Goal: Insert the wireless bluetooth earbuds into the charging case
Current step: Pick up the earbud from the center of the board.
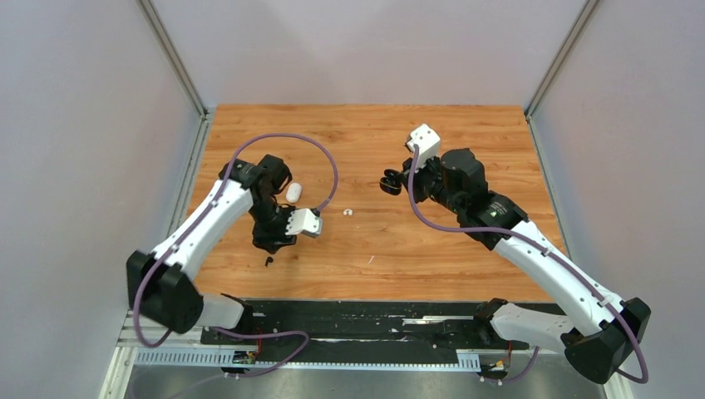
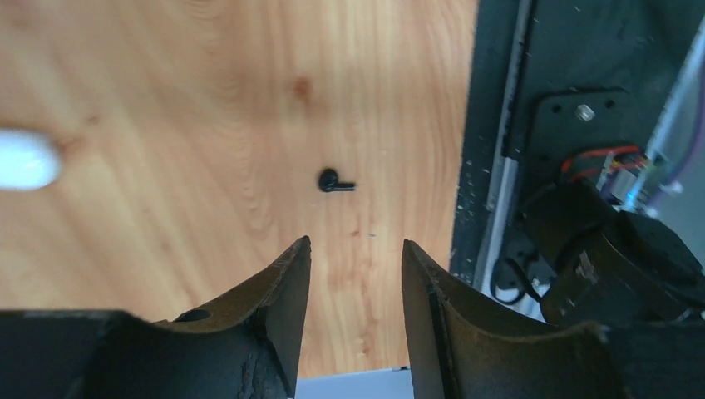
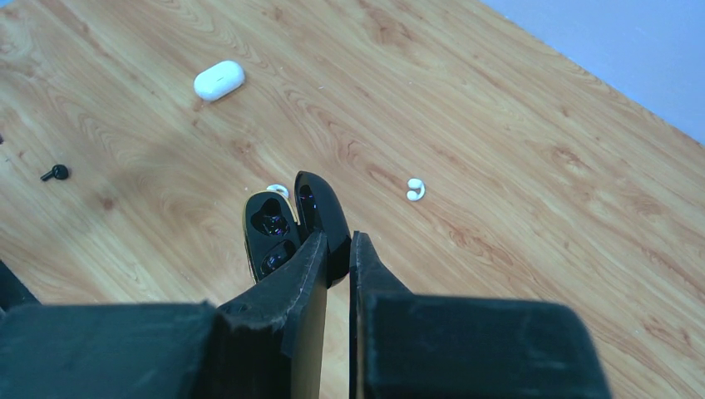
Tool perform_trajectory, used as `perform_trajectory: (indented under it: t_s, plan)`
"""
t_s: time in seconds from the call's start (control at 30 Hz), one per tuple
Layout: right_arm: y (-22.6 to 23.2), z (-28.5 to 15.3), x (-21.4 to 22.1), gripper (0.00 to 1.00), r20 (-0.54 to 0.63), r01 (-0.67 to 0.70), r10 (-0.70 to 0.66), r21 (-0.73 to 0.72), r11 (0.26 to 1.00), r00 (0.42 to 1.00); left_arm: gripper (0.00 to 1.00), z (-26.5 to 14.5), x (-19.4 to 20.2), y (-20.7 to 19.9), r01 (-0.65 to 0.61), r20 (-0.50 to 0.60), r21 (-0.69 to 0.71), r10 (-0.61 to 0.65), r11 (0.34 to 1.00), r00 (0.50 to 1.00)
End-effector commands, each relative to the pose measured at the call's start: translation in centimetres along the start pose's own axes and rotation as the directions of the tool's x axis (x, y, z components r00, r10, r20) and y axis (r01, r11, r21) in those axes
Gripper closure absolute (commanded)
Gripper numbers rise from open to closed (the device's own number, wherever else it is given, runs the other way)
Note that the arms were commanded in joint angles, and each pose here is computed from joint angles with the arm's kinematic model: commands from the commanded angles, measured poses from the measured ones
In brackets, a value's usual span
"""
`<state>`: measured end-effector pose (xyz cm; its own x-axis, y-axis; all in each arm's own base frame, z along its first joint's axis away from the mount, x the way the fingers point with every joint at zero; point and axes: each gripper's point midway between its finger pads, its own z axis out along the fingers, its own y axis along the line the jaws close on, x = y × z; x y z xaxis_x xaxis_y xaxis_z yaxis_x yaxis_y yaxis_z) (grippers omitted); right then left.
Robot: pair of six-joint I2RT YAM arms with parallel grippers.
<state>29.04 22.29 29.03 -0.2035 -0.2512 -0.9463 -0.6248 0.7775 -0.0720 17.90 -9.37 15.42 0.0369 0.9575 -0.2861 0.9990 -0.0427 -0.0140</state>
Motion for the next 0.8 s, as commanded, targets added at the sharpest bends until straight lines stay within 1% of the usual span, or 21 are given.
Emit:
perform_trajectory:
  t_s: [0.0,0.07,0.17,0.27,0.3,0.33,0.4,0.47,0.57,0.77]
  plan:
    - [0.7,-1.1,-1.0,1.00,0.025,-0.018,0.019,-0.043,0.999,1.000,0.48,1.2,1.1,-1.2,-0.032,0.043,0.255,0.021,0.966,0.999]
    - [0.7,-1.3,-1.0,1.00,0.021,-0.011,0.012,-0.046,0.999,1.000,0.47,2.1,1.1,0.2,-0.042,0.078,0.223,0.025,0.974,0.997]
    - [0.7,-1.2,-1.0,1.00,0.011,0.000,0.001,-0.048,0.999,1.000,0.47,3.5,1.3,1.6,-0.088,0.093,0.175,0.073,0.981,0.993]
    - [0.7,-1.0,-1.1,1.00,0.005,0.007,-0.007,-0.049,0.999,1.000,0.52,5.1,1.8,2.3,-0.120,0.092,0.173,0.106,0.978,0.990]
    - [0.7,-1.0,-1.1,1.00,0.005,0.008,-0.008,-0.051,0.999,1.000,0.53,5.7,2.1,2.1,-0.135,0.091,0.192,0.119,0.972,0.989]
    - [0.7,-0.9,-1.1,1.00,0.004,0.010,-0.010,-0.053,0.999,1.000,0.57,6.0,2.2,2.1,-0.143,0.091,0.195,0.127,0.970,0.988]
    - [0.8,-0.7,-1.2,1.00,0.002,0.010,-0.010,-0.056,0.998,1.000,0.60,6.8,2.5,1.9,-0.169,0.095,0.204,0.152,0.964,0.984]
    - [0.8,-0.6,-1.2,1.00,0.001,0.012,-0.012,-0.055,0.998,1.000,0.61,7.4,2.8,2.0,-0.192,0.095,0.187,0.176,0.963,0.980]
    - [0.7,-0.5,-1.3,1.00,0.000,0.015,-0.015,-0.054,0.998,1.000,0.62,8.3,3.6,2.0,-0.234,0.075,0.157,0.224,0.960,0.972]
    - [0.8,-0.2,-1.2,1.00,-0.006,0.013,-0.014,-0.060,0.998,1.000,0.62,9.6,4.9,2.6,-0.257,0.021,0.119,0.256,0.959,0.966]
